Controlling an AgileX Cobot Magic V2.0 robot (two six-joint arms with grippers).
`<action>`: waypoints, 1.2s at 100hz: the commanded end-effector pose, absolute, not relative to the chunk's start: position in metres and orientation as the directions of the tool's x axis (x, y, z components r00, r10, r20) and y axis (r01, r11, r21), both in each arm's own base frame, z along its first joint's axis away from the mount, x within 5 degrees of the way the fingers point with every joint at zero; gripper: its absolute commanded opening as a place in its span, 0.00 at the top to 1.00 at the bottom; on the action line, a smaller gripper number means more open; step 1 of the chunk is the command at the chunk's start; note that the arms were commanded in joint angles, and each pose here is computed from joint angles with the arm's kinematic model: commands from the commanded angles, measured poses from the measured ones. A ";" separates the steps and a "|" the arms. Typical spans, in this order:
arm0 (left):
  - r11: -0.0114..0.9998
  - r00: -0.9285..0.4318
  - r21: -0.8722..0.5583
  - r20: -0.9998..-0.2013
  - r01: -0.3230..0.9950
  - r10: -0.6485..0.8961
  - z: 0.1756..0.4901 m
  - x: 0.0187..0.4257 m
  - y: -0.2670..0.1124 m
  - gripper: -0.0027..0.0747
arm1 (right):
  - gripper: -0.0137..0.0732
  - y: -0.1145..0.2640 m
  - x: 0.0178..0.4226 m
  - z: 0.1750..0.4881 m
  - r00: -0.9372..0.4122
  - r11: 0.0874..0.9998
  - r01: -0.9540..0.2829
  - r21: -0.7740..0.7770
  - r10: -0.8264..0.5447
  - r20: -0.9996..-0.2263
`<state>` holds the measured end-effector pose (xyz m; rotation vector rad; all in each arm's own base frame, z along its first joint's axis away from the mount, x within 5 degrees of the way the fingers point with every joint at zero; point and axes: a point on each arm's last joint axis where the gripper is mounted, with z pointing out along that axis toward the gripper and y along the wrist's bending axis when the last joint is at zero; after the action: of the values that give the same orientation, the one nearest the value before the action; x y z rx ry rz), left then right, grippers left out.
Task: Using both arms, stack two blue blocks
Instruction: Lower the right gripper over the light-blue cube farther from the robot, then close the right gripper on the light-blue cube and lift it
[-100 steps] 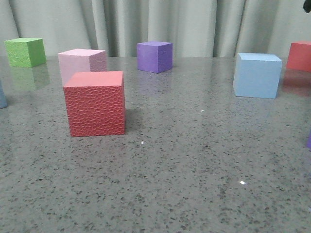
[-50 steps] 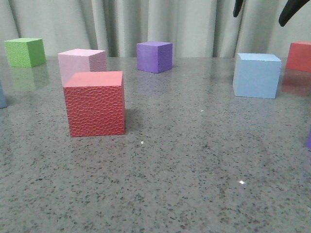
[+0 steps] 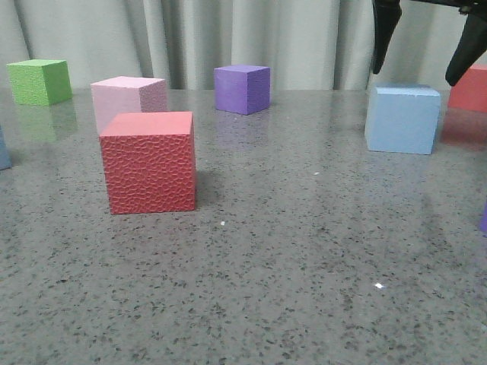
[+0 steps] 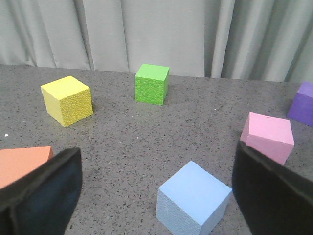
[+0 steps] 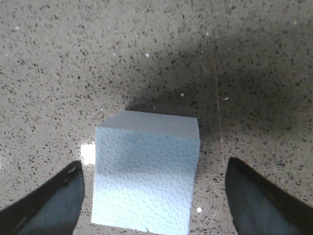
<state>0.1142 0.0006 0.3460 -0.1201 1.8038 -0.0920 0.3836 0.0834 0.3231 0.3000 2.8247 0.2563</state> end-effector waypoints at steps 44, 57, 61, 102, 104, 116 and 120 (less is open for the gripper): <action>0.990 -0.121 -0.139 -0.983 -0.025 -0.141 0.365 0.115 0.001 0.19 | 0.16 0.087 0.380 0.322 -0.958 0.965 0.172 0.199 0.211 -0.195; 0.990 -0.121 -0.139 -0.983 -0.025 -0.141 0.365 0.115 0.001 0.19 | 0.27 0.087 0.381 0.320 -0.960 0.966 0.167 0.197 0.205 -0.193; 0.990 -0.121 -0.139 -0.983 -0.025 -0.141 0.365 0.115 0.001 0.19 | 0.32 0.087 0.381 0.320 -0.960 0.966 0.167 0.196 0.205 -0.192; 0.990 -0.121 -0.139 -0.983 -0.025 -0.141 0.365 0.115 0.001 0.19 | 0.53 0.087 0.381 0.321 -0.960 0.965 0.167 0.200 0.205 -0.190; 0.990 -0.121 -0.139 -0.983 -0.025 -0.141 0.365 0.115 0.001 0.19 | 0.53 0.087 0.380 0.323 -0.960 0.965 0.166 0.204 0.206 -0.192; 0.990 -0.121 -0.139 -0.983 -0.025 -0.141 0.365 0.115 0.001 0.19 | 0.53 0.096 0.376 0.340 -0.956 0.961 0.121 0.250 0.181 -0.232; 0.990 -0.121 -0.139 -0.983 -0.025 -0.141 0.365 0.115 0.001 0.19 | 0.53 0.102 0.375 0.347 -0.953 0.961 0.101 0.257 0.168 -0.252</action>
<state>0.1142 0.0006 0.3460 -0.1201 1.8038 -0.0920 0.3958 0.0940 0.3025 0.2814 2.8718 0.2944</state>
